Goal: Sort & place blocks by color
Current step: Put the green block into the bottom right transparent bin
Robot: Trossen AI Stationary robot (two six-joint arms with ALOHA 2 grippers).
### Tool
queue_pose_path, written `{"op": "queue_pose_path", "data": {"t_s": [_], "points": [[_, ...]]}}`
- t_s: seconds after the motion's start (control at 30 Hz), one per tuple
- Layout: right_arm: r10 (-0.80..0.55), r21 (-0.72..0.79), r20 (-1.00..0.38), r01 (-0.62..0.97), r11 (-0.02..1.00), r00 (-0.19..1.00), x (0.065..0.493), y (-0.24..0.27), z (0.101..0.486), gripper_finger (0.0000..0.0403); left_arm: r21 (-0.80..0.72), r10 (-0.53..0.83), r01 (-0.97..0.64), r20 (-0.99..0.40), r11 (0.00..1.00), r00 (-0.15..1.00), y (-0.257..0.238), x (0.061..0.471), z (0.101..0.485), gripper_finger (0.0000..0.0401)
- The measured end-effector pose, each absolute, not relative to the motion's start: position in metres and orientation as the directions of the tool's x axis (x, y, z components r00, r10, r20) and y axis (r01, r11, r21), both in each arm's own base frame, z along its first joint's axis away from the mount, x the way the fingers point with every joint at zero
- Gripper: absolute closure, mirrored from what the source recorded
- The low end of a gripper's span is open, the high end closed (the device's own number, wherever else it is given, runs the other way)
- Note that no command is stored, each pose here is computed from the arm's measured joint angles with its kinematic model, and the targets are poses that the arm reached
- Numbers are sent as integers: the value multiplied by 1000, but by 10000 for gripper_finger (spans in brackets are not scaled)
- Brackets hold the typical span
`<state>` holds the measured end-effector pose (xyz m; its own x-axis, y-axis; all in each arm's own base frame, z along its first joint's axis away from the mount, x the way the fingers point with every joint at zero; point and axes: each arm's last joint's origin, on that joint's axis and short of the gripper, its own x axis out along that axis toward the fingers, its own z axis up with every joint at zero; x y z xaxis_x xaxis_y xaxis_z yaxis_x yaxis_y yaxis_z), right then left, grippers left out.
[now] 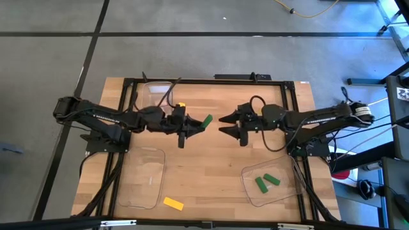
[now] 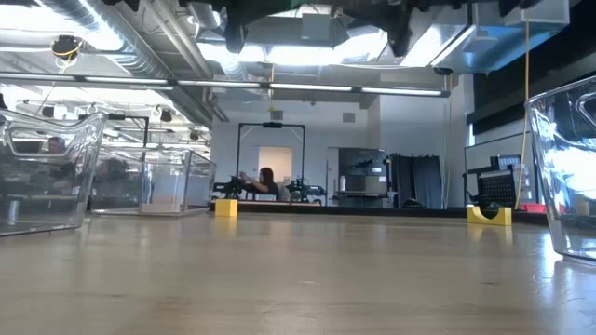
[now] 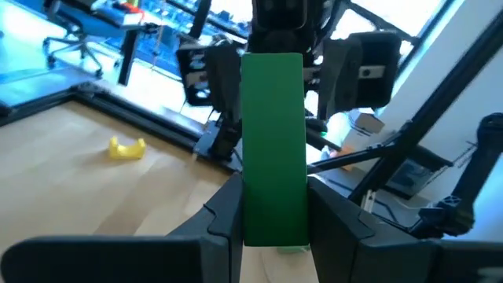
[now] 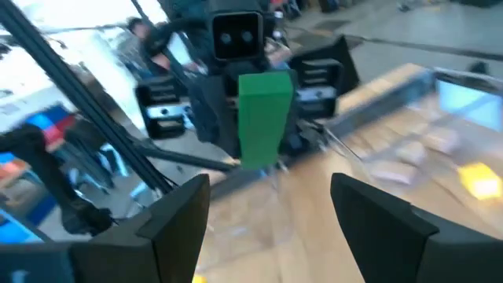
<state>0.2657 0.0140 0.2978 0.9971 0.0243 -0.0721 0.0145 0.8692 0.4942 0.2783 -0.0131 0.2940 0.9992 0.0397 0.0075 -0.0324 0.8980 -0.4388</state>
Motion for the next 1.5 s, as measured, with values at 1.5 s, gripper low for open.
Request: {"op": "queue_pose_path", "data": {"t_s": [1.5], "points": [[17, 466, -58, 12, 885, 998, 257, 9, 306, 293, -512, -116, 77, -44, 856, 992, 19, 265, 317, 200]]}}
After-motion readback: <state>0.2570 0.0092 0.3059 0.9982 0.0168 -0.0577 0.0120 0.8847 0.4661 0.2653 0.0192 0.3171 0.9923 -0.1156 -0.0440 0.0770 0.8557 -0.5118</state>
